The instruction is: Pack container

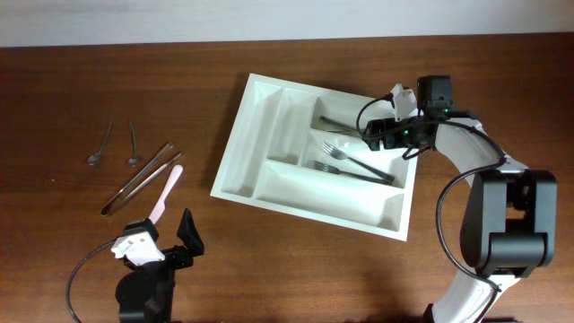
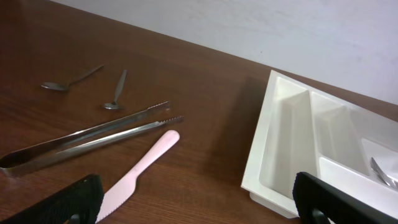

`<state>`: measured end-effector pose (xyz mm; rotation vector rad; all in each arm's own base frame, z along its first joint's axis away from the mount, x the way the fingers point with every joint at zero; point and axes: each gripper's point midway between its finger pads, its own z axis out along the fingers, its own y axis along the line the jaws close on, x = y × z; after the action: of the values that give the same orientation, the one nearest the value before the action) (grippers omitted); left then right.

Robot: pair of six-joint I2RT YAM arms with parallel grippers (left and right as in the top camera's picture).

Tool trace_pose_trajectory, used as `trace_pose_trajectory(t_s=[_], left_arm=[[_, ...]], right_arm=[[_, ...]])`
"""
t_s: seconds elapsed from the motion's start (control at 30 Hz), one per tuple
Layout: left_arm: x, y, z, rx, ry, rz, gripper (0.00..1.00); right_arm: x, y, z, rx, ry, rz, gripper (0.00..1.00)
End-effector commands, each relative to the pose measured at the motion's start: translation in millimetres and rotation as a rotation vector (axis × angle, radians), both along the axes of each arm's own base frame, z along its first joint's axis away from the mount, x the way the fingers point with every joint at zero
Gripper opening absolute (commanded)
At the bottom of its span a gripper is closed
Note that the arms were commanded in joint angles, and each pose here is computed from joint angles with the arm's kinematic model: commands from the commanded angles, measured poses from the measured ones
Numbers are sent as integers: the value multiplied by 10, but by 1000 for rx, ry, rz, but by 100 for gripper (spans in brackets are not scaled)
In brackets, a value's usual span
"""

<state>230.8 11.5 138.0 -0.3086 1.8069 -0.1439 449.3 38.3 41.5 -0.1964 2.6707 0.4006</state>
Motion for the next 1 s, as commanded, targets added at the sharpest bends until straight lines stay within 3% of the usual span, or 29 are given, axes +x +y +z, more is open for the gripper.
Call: trace_pose_trajectory(t_s=[0.0,0.2,0.37,0.47,0.63,0.97], left_arm=[[-1,-10,-7,12,0,-11,99],[-1,-10,-7,12,0,-11,99],[-1,-11,-7,12,0,-11,99],[-1,-11,-7,12,0,-11,99],[-1,-11,-7,12,0,-11,99],[-1,-10,-7,12,0,-11,99]], right_arm=[[258,-65,286,-16,-69,-6,99],[550,40,1094,12,-172,46,99],[237,699,1580,24,-161,342,99],[-21,1182,1613,-4,-134,495,99],[-228,1633,1571,-41,-118,588,99],[-384,1774,1550,-18,-64,591,98]])
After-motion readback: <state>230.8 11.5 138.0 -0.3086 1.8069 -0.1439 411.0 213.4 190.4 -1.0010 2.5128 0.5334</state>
